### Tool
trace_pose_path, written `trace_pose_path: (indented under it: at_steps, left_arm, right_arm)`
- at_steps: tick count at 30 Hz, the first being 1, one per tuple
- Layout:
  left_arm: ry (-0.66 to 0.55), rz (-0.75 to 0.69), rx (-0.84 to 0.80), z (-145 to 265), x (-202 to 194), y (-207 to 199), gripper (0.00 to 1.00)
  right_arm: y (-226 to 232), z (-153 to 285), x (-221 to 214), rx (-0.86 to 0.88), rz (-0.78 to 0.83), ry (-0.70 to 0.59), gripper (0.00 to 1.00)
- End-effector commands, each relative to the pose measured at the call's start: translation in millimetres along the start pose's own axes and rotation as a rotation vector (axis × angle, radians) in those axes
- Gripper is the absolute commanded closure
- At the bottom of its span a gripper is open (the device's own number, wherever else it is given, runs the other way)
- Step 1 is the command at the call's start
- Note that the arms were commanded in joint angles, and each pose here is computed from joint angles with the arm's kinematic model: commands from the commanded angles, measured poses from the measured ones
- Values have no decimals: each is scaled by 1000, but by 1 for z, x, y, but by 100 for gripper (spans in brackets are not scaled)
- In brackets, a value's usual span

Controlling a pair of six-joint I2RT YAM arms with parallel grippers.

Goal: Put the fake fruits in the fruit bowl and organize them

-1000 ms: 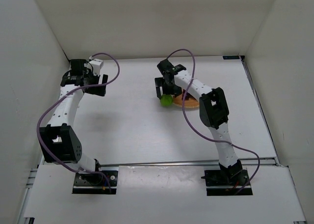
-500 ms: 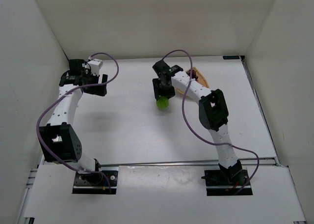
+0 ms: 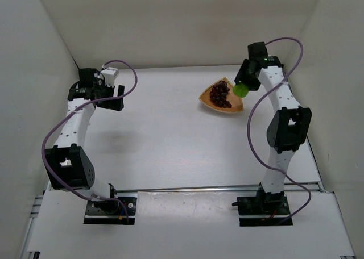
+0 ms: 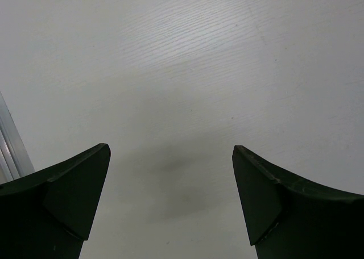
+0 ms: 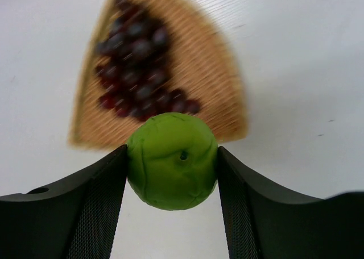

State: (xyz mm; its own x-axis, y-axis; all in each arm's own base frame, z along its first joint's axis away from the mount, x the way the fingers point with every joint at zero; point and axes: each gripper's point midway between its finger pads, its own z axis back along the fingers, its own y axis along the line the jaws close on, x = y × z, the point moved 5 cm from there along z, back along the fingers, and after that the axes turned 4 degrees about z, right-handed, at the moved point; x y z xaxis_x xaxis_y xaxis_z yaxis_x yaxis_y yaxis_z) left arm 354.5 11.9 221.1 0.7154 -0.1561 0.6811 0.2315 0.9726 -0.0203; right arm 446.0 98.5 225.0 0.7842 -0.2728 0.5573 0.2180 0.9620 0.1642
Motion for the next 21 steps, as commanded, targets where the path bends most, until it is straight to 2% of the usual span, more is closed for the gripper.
trace_pose_path:
  at_steps: [1,6,10,13,14,16,17,18,20,21]
  left_arm:
    - [-68,1,-11,21,11,-5,1]
    - [-55,13,4,22,8,-4,1]
    - [-36,18,10,19,5,-3,1]
    - [-27,22,1,16,5,-6,1]
    - [-35,20,3,17,8,-6,1]
    - [-25,16,4,17,6,-8,1]
    - [-35,14,6,19,10,-8,1]
    - [-35,14,6,19,10,-8,1]
    - [-44,21,8,21,13,-8,1]
    - [-50,19,23,22,16,-6,1]
  right_arm:
    - [-21,-34,4,-60,-70,30,88]
    - [-18,-68,14,-20,-91,64,88]
    - [-15,-92,3,-7,-99,115,88]
    - [-19,-96,-6,-20,-98,142,61]
    - [-19,-96,-6,-20,-98,142,35]
    - [-19,-93,-11,-9,-98,158,18]
    - [-14,-87,-9,26,-92,160,6]
    - [-12,-79,-6,46,-82,149,0]
    - [-11,-51,3,68,-74,102,0]
    - [-10,-23,16,83,-61,37,0]
